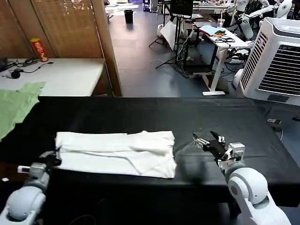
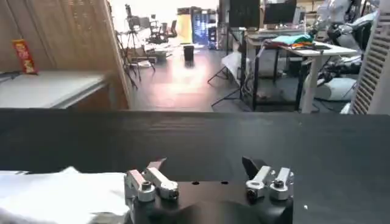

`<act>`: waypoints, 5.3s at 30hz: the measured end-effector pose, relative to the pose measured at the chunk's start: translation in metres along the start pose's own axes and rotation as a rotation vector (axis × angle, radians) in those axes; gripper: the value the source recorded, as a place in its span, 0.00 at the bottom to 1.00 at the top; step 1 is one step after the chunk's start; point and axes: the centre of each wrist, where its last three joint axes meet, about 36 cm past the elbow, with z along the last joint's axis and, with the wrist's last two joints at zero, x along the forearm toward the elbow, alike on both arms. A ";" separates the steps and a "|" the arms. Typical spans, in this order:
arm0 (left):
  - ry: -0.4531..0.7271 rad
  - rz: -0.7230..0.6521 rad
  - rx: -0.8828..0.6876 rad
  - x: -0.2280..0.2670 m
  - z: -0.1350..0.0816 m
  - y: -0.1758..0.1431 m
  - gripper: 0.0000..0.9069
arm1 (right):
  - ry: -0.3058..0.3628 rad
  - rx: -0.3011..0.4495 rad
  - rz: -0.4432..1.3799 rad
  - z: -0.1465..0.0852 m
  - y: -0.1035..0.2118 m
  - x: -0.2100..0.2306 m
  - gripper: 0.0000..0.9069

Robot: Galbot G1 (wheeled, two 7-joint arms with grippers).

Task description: Fold and organize the clothes.

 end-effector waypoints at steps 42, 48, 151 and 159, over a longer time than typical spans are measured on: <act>-0.048 0.717 0.703 0.059 -0.134 -0.255 0.97 | 0.007 0.044 0.084 0.039 0.002 0.016 0.97; -0.068 0.702 0.684 0.053 -0.129 -0.268 0.97 | -0.020 0.053 0.041 0.039 0.005 0.011 0.97; 0.043 0.442 0.916 0.023 -0.042 -0.175 0.80 | -0.107 -0.093 -0.175 0.013 0.040 -0.037 0.97; 0.082 0.467 0.999 0.018 -0.037 -0.184 0.16 | -0.144 -0.090 -0.179 0.004 0.042 -0.021 0.97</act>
